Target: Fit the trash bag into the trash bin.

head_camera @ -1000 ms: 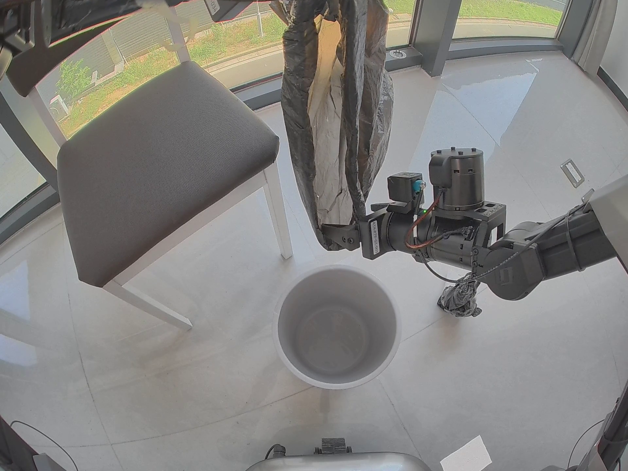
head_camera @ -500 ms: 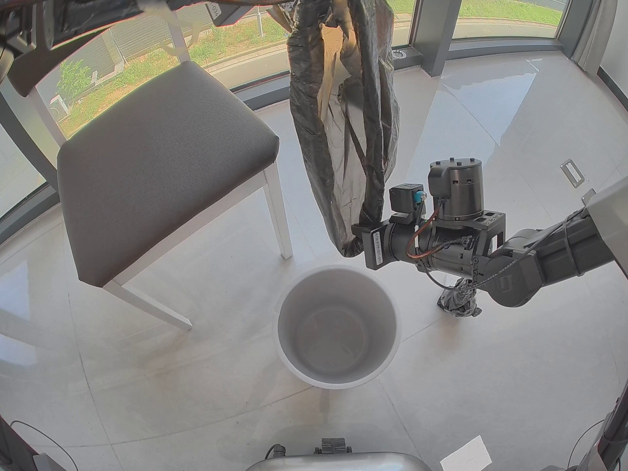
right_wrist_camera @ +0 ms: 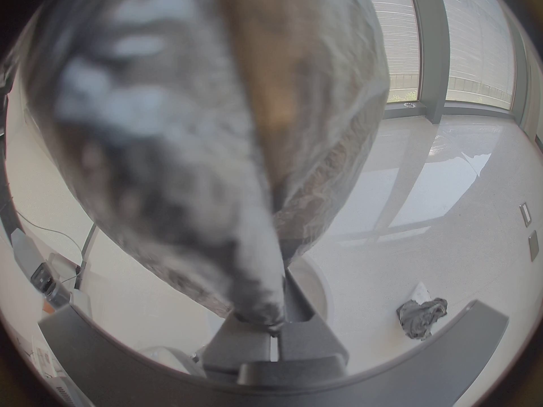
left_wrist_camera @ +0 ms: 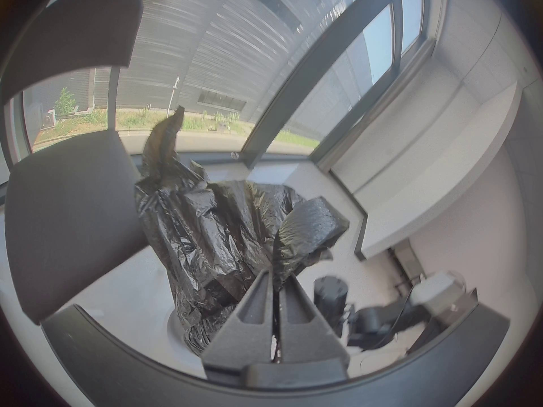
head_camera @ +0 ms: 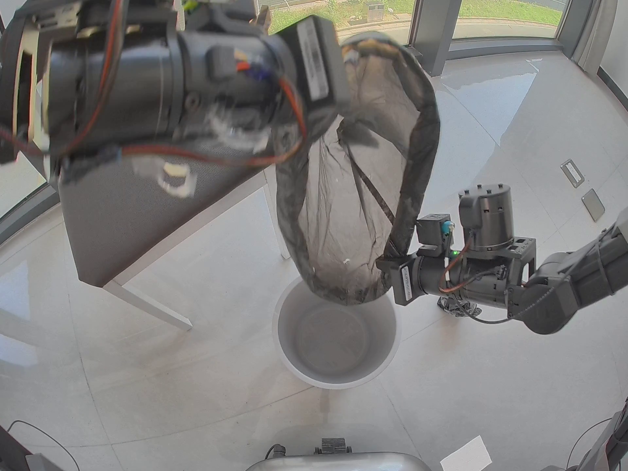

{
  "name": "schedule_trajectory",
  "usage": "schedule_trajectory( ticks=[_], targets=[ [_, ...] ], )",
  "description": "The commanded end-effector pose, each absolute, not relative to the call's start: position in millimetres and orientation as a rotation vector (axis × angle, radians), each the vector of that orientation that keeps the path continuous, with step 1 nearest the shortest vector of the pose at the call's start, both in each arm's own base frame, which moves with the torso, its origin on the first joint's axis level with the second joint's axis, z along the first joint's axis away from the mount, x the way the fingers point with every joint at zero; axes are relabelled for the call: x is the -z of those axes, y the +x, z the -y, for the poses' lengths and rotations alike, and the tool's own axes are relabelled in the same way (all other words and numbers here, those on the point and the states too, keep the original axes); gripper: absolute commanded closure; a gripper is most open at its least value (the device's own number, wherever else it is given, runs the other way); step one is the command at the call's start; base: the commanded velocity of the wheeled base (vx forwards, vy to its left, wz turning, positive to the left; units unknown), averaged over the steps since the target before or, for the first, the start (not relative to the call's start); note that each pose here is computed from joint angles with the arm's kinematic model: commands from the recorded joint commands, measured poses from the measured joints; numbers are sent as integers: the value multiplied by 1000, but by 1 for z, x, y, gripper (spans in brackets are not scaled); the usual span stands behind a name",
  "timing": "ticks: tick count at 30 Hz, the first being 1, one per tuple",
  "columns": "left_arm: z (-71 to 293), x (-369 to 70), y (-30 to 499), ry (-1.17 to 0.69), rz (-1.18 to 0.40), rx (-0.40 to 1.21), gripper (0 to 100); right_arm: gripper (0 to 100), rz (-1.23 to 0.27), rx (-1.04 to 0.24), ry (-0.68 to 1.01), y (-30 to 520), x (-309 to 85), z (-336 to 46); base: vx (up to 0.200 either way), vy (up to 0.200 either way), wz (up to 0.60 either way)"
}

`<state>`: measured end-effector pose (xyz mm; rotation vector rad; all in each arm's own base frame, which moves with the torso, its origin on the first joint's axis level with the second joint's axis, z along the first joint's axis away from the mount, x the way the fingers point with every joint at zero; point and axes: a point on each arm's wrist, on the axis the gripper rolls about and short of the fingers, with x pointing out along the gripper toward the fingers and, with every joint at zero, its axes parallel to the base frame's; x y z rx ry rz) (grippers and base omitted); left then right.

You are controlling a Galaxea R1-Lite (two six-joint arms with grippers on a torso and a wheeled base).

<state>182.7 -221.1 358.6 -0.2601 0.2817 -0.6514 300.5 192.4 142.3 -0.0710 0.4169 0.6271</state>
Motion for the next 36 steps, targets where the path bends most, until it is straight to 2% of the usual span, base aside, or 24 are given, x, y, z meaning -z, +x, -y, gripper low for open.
schedule_trajectory(
  ticks=[1, 8, 14, 25, 36],
  targets=[
    [178, -299, 129, -138, -456, 675, 100, 100, -488, -652, -99, 229, -137, -155, 0, 0, 0],
    [171, -276, 107, -77, -617, 683, 100, 100, -636, -758, -179, 165, -104, -144, 0, 0, 0],
    [173, -268, 106, -73, -665, 671, 100, 100, -710, -799, -210, 138, -89, -132, 0, 0, 0],
    [174, -258, 104, -53, -733, 648, 100, 100, -795, -843, -219, 147, -73, -145, 0, 0, 0],
    [200, -236, 119, -4, -823, 637, 100, 100, -910, -778, -219, 158, -50, -140, 0, 0, 0]
  ],
)
